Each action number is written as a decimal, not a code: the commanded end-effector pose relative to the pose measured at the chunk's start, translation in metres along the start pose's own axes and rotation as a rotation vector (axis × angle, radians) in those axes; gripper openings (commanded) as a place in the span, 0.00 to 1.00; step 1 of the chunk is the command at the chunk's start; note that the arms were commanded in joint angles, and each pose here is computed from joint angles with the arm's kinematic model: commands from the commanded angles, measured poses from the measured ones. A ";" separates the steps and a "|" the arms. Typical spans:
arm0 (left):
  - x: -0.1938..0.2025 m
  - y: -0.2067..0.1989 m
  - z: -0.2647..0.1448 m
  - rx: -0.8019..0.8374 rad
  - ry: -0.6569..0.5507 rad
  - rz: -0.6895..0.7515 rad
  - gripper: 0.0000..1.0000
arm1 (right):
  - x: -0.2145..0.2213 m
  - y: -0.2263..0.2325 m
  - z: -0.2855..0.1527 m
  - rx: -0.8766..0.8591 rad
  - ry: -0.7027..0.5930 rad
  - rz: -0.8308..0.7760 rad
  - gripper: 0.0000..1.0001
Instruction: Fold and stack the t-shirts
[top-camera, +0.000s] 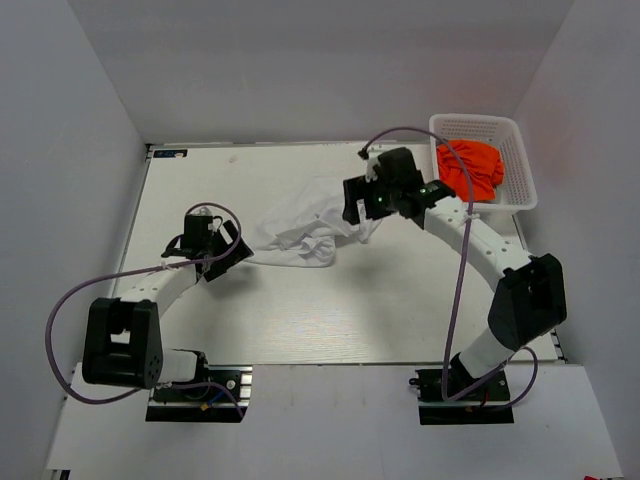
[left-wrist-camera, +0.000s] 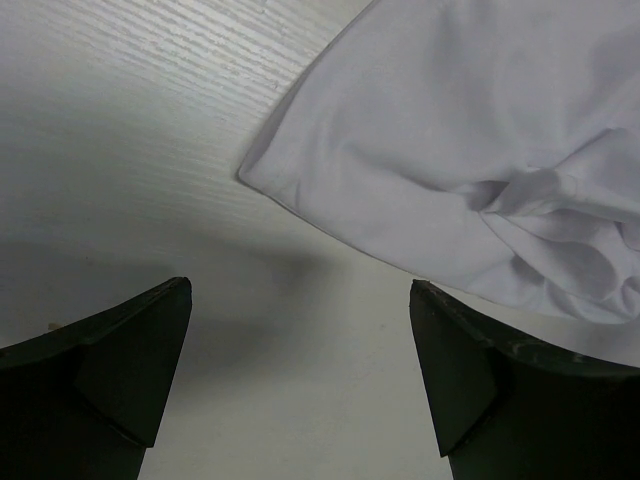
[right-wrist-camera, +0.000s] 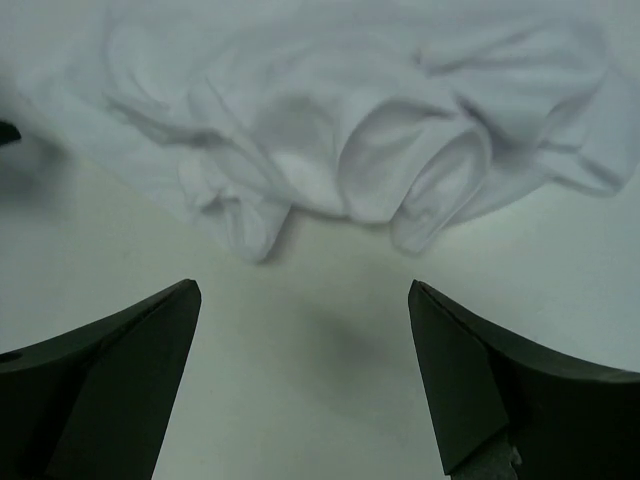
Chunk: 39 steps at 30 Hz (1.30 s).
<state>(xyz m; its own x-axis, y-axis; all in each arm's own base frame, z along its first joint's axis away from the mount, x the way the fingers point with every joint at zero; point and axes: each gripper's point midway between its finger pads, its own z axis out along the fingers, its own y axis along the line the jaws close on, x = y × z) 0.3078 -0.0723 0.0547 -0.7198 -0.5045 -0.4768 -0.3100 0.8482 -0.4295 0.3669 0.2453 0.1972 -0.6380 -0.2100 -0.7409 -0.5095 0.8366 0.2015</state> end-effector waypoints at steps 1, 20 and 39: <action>-0.002 -0.001 0.012 -0.003 -0.002 -0.021 1.00 | 0.019 0.009 -0.006 0.006 -0.023 0.042 0.90; 0.005 0.013 0.057 -0.081 0.038 -0.058 0.35 | -0.004 0.121 0.074 -0.251 -0.214 -0.773 0.90; -0.009 0.021 0.054 -0.174 0.009 -0.086 0.00 | 0.046 0.135 0.164 -0.415 0.055 -0.924 0.90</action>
<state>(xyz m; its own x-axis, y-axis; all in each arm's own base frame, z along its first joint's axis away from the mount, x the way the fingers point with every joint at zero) 0.3540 -0.0701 0.0176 -0.6819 -0.5769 -0.4498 -0.4215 0.8124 -0.4030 0.3640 0.4263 0.0811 0.0723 -0.7275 -0.6823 -0.9734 0.0976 -0.2073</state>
